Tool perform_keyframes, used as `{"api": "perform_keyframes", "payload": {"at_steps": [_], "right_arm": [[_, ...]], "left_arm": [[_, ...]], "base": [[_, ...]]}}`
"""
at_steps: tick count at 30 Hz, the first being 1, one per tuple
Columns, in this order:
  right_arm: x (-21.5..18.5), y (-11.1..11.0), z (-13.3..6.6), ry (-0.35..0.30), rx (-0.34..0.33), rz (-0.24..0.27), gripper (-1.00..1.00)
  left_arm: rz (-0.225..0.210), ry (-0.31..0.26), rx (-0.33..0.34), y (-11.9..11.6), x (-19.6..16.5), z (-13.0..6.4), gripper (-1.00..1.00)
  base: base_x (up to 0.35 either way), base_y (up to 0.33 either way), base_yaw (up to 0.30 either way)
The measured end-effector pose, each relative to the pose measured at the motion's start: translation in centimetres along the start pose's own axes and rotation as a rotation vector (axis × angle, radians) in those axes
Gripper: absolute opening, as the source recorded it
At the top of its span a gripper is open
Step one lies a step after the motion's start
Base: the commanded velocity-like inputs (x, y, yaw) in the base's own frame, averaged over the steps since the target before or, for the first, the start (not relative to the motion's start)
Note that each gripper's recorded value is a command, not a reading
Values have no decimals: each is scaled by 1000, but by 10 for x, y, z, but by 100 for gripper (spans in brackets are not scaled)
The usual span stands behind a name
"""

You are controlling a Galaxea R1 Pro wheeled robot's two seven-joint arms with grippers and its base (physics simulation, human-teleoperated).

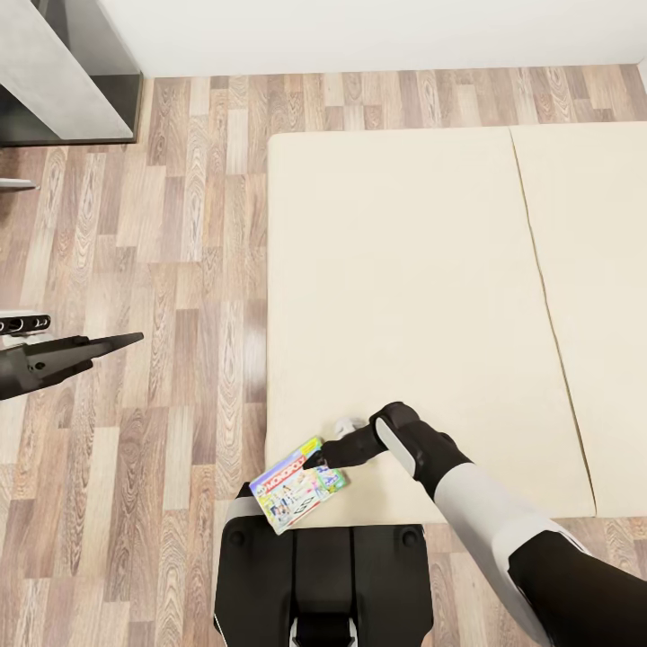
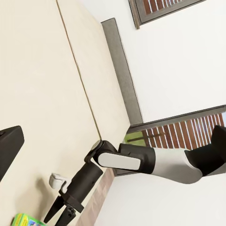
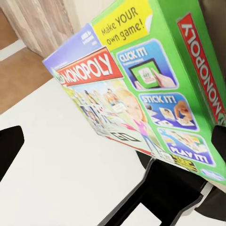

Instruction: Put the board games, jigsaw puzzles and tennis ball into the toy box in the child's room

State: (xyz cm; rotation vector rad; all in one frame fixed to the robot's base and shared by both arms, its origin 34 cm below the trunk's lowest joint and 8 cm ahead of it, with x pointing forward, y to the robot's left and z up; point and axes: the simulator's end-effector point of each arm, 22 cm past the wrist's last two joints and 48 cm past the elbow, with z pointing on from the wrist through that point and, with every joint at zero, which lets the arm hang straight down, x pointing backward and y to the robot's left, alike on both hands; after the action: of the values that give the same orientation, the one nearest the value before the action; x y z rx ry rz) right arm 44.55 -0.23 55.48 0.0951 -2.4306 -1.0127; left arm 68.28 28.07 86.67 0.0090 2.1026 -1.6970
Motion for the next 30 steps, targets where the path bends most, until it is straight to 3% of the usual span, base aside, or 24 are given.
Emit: {"api": "perform_keyframes", "payload": {"at_steps": [17, 30], "right_arm": [[-2, 4, 1, -2, -4, -8, 100], [-8, -2, -14, -28, -26, -20, 100]], "left_arm": [[0, 0, 0, 0, 0, 0, 100], [5, -8, -6, 0, -3, -3, 100]], "base": [[0, 0, 0], [0, 0, 0]]}}
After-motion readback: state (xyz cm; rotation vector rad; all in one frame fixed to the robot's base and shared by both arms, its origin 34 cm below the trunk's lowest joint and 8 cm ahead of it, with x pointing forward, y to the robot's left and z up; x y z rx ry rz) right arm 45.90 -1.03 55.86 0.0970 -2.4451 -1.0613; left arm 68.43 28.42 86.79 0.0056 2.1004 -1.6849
